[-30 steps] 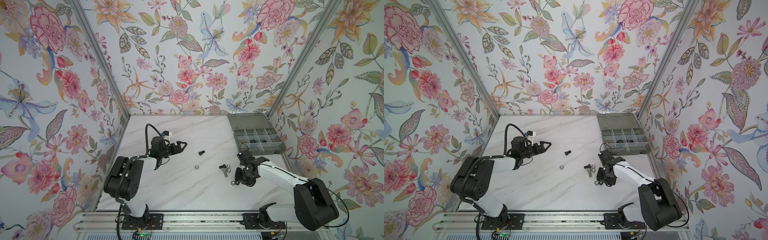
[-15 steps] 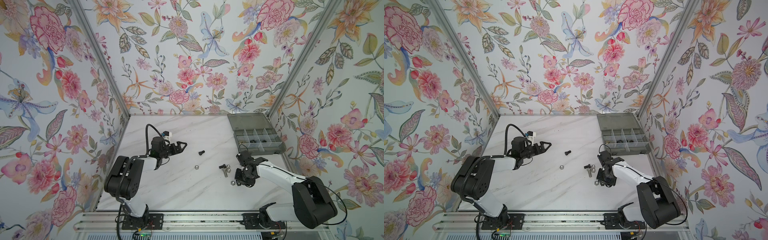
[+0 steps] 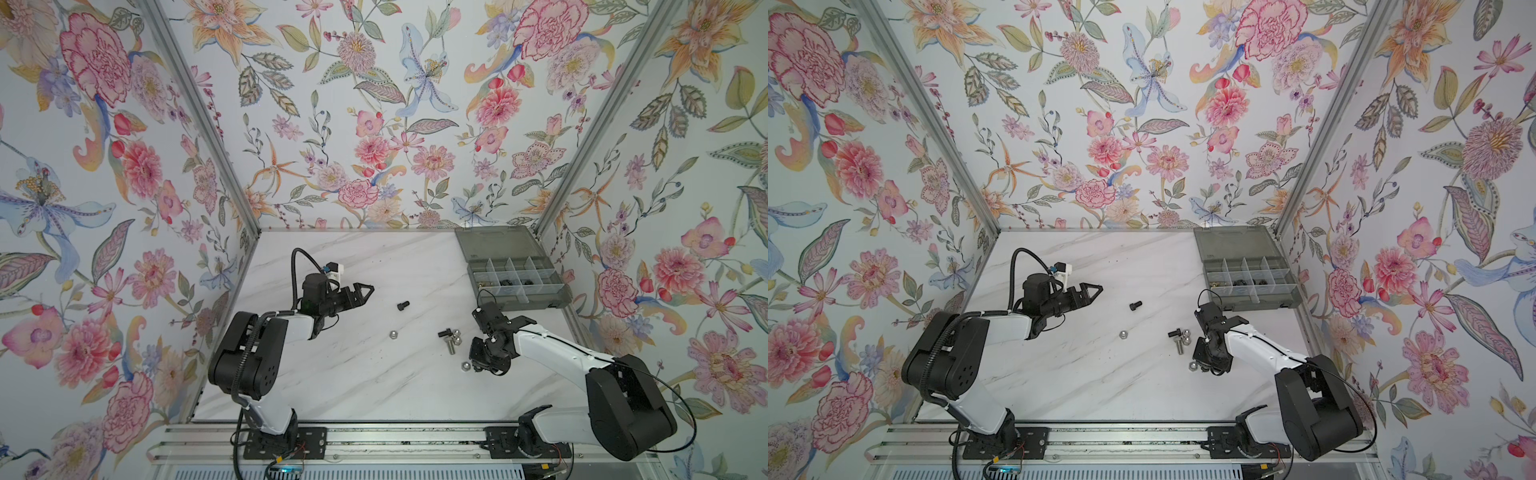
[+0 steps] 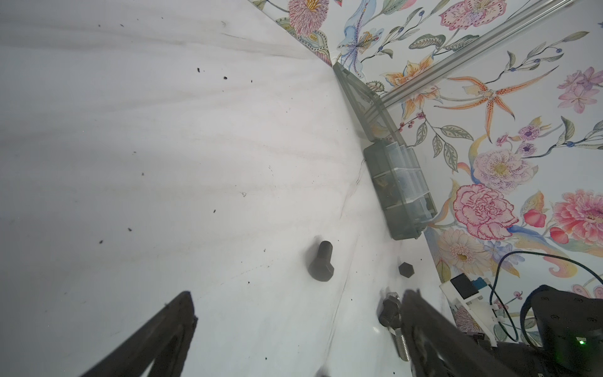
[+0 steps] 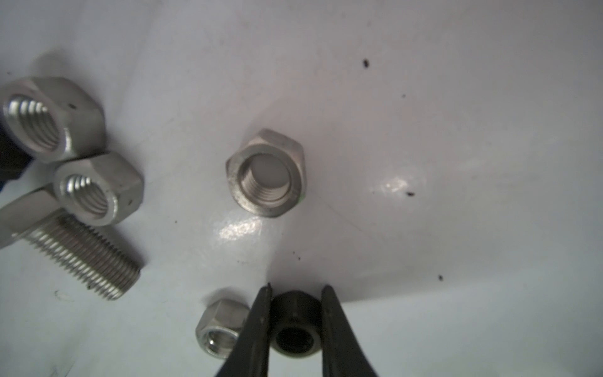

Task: Sort the screws and nuts into containers
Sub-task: 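Lift the black hex nut and carry it over the organizer box, then lower the black hex nut into a compartment and open the right gripper, then move the right gripper back to the pile and close on a silver hex nut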

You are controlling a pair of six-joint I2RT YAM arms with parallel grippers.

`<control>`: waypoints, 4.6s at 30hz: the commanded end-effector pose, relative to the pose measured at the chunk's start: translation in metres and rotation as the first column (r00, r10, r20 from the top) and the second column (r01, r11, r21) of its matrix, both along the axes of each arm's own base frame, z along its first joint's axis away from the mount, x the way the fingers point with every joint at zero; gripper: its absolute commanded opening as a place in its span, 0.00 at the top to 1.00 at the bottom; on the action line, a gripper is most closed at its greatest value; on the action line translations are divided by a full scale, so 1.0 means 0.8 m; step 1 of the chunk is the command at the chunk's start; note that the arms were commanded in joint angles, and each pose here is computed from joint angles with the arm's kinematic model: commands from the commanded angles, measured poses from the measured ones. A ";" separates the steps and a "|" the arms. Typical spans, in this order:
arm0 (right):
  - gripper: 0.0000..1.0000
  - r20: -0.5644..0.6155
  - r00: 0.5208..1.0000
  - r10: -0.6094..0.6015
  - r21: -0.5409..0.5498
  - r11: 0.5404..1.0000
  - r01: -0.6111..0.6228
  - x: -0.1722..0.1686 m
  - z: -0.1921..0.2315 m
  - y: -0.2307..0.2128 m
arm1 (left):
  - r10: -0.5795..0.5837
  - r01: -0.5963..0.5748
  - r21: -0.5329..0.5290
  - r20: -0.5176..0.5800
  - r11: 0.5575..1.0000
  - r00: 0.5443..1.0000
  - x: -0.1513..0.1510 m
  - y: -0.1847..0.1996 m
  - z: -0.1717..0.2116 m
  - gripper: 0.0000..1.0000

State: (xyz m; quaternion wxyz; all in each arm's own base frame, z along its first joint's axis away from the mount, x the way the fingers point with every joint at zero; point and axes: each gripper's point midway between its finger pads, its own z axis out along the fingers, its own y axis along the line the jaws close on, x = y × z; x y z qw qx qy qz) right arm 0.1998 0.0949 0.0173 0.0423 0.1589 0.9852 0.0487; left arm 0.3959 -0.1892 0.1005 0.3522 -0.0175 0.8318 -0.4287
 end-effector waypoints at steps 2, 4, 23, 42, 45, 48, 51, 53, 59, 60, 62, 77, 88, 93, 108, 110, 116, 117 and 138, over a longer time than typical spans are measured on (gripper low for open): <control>0.93 0.017 1.000 0.017 0.029 0.999 -0.018 0.008 0.013 0.003 | -0.023 0.023 -0.009 0.013 1.000 1.000 -0.005 -0.007 0.002 0.01; 0.94 0.056 0.998 0.024 0.068 0.997 -0.028 0.025 0.029 0.008 | -0.023 0.023 -0.009 0.015 1.000 1.000 -0.005 -0.006 0.002 0.01; 0.98 0.403 0.881 -0.247 0.136 0.968 0.209 0.226 0.201 -0.188 | -0.020 0.022 -0.049 0.044 0.999 0.999 -0.004 -0.009 0.014 0.01; 0.98 0.318 0.871 -0.375 0.121 0.927 0.356 0.380 0.108 -0.289 | -0.029 0.035 -0.103 0.061 0.994 0.998 -0.006 -0.018 0.026 0.01; 0.98 0.298 0.877 -0.377 0.119 0.926 0.358 0.381 0.093 -0.288 | -0.033 0.039 -0.100 0.061 0.994 0.998 -0.005 -0.019 0.026 0.01; 0.97 0.284 0.887 -0.364 0.111 0.931 0.346 0.382 0.083 -0.283 | -0.036 0.042 -0.097 0.057 0.994 0.998 -0.004 -0.020 0.025 0.01; 0.95 0.276 0.892 -0.357 0.099 0.934 0.343 0.381 0.077 -0.282 | -0.037 0.043 -0.096 0.055 0.994 0.998 -0.003 -0.021 0.024 0.01; 0.91 0.275 0.893 -0.356 0.100 0.935 0.342 0.381 0.076 -0.282 | -0.037 0.042 -0.095 0.056 0.995 0.998 -0.002 -0.021 0.024 0.01; 0.89 0.277 0.894 -0.353 0.098 0.936 0.339 0.378 0.080 -0.282 | -0.039 0.044 -0.097 0.053 0.994 0.998 -0.003 -0.021 0.024 0.01; 0.88 0.278 0.894 -0.351 0.099 0.936 0.337 0.378 0.081 -0.281 | -0.039 0.044 -0.097 0.055 0.994 0.998 -0.002 -0.021 0.024 0.01; 0.83 0.277 0.894 -0.351 0.099 0.936 0.337 0.376 0.081 -0.281 | -0.039 0.044 -0.097 0.054 0.994 0.998 -0.003 -0.021 0.023 0.00; 0.68 0.294 0.899 -0.326 0.119 0.945 0.304 0.374 0.099 -0.273 | -0.036 0.042 -0.098 0.061 0.994 0.998 -0.007 -0.020 0.027 0.01; 0.61 0.314 0.905 -0.288 0.130 0.957 0.259 0.363 0.128 -0.261 | -0.036 0.042 -0.097 0.065 0.994 0.997 -0.010 -0.021 0.029 0.00; 0.60 0.331 0.908 -0.257 0.140 0.965 0.222 0.341 0.153 -0.241 | -0.036 0.043 -0.098 0.068 0.994 0.997 -0.010 -0.022 0.031 0.00; 0.55 0.199 0.980 -0.031 0.128 0.992 0.005 0.196 0.125 -0.081 | -0.036 0.040 -0.066 0.057 0.997 0.998 -0.008 -0.020 0.028 0.01; 0.54 0.179 0.984 -0.007 0.125 0.992 -0.015 0.178 0.118 -0.065 | -0.040 0.044 -0.066 0.057 0.997 0.998 -0.007 -0.021 0.028 0.00; 0.51 0.090 0.994 0.054 0.111 0.992 -0.064 0.123 0.083 -0.029 | -0.038 0.041 -0.066 0.055 0.997 0.998 -0.007 -0.020 0.026 0.01; 0.51 0.067 0.996 0.055 0.105 0.993 -0.062 0.114 0.074 -0.028 | -0.038 0.042 -0.068 0.055 0.997 0.998 -0.008 -0.020 0.026 0.01; 0.50 -0.043 0.996 0.076 0.010 0.997 -0.076 0.074 0.002 -0.011 | -0.026 0.029 -0.055 0.053 0.998 0.998 -0.018 -0.015 0.028 0.01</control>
